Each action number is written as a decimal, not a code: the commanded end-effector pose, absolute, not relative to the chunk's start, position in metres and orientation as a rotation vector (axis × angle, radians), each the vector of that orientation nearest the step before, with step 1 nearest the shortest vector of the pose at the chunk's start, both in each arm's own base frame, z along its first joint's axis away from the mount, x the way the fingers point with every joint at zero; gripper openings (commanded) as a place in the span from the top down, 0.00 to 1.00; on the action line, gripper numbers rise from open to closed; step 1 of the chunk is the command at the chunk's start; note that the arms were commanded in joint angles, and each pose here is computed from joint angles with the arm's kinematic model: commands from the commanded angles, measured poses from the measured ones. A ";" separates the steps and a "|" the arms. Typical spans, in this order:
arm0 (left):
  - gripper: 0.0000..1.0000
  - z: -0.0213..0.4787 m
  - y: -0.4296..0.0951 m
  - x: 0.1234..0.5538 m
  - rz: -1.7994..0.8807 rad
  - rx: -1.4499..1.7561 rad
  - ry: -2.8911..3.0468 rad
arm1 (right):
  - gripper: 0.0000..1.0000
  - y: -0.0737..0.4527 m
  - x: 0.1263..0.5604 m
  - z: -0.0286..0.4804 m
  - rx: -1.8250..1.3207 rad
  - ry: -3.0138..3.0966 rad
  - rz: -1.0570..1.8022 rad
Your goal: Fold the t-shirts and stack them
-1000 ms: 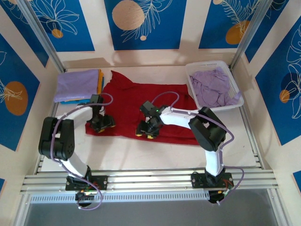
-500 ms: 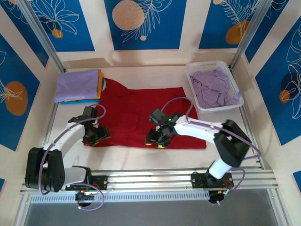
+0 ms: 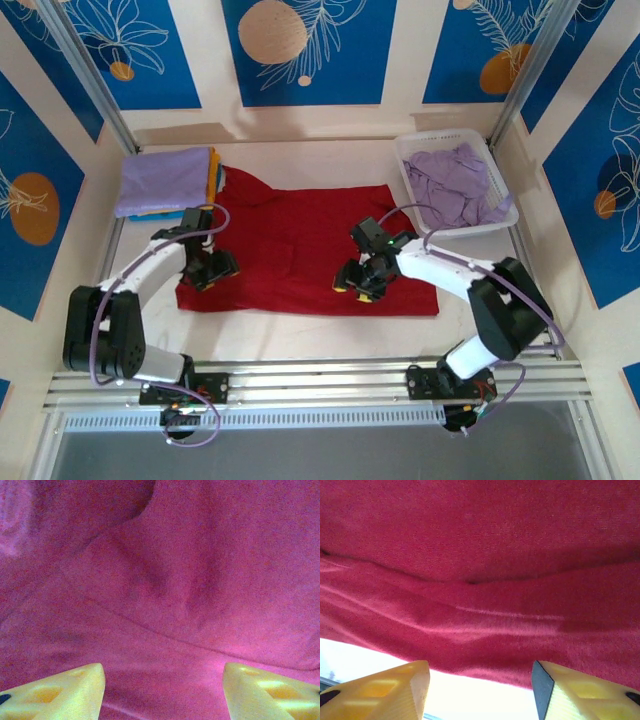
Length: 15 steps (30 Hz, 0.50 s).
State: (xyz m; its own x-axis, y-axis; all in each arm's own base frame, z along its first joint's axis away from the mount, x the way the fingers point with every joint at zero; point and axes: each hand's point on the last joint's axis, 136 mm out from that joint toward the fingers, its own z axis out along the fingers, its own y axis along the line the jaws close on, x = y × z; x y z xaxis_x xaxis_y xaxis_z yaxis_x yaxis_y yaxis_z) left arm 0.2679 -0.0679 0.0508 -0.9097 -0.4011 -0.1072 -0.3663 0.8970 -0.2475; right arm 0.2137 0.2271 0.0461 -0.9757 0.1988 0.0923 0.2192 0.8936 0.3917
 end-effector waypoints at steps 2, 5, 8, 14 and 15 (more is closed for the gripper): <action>0.35 0.036 -0.071 0.268 -0.349 -0.618 2.950 | 0.43 0.240 0.214 0.033 -0.264 -2.945 -0.654; 0.35 0.025 -0.072 0.263 -0.356 -0.659 2.963 | 0.44 0.243 0.210 0.022 -0.254 -2.915 -0.630; 0.34 0.018 -0.067 0.254 -0.316 -0.674 2.979 | 0.44 0.243 0.202 0.013 -0.233 -2.891 -0.587; 0.33 0.014 -0.052 0.230 -0.206 -0.686 3.001 | 0.45 0.245 0.177 0.004 -0.213 -2.835 -0.554; 0.32 0.014 -0.049 0.226 -0.178 -0.683 3.004 | 0.45 0.245 0.172 0.003 -0.211 -2.825 -0.545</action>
